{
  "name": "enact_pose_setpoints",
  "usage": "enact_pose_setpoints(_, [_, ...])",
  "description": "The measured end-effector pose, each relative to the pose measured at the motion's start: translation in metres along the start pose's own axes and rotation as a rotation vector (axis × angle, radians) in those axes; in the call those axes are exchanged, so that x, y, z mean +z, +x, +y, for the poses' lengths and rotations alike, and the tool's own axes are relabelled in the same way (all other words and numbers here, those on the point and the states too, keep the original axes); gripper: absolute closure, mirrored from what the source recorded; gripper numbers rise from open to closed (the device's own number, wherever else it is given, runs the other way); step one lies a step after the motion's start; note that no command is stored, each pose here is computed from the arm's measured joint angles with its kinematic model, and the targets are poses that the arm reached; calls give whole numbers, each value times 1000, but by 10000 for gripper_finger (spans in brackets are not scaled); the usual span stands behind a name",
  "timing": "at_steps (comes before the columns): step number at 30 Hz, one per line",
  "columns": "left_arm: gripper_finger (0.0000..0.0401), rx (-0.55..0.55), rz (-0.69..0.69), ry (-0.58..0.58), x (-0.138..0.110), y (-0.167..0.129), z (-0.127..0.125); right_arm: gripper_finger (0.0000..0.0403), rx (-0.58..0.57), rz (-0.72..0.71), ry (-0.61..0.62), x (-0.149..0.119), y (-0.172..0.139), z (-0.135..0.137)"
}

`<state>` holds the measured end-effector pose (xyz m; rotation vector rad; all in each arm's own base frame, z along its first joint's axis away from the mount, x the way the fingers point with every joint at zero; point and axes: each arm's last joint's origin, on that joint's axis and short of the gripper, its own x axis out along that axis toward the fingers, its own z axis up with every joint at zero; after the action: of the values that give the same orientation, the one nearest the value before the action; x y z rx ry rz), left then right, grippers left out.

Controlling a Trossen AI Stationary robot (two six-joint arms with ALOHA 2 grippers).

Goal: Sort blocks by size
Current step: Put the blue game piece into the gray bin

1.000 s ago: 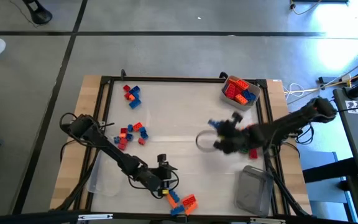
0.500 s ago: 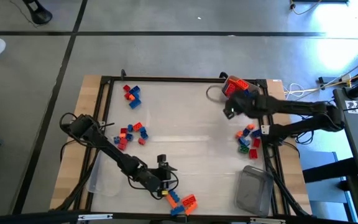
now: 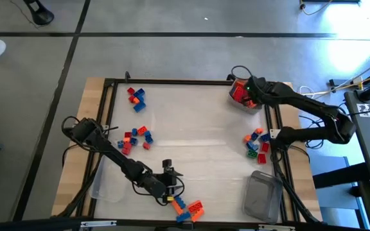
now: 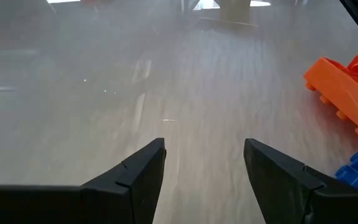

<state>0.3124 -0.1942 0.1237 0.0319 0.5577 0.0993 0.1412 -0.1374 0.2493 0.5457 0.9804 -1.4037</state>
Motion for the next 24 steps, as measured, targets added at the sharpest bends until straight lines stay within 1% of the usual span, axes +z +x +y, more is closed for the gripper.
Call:
enact_pose_setpoints(5, [193,-2,0,1,0,0,-1,310,-33,15,53,5,6,-10])
enact_pose_setpoints(11, [193,3,14,11,-2,0,0,310,-60,30,85,8,11,-17])
enact_pose_setpoints(15, [193,3,13,10,-2,0,0,310,-85,66,62,9,21,-12])
enact_pose_setpoints(20, [193,2,13,10,-2,-1,0,310,-190,91,14,8,31,-9])
enact_pose_setpoints(24, [193,2,13,10,-2,-1,0,310,-204,102,16,7,33,-8])
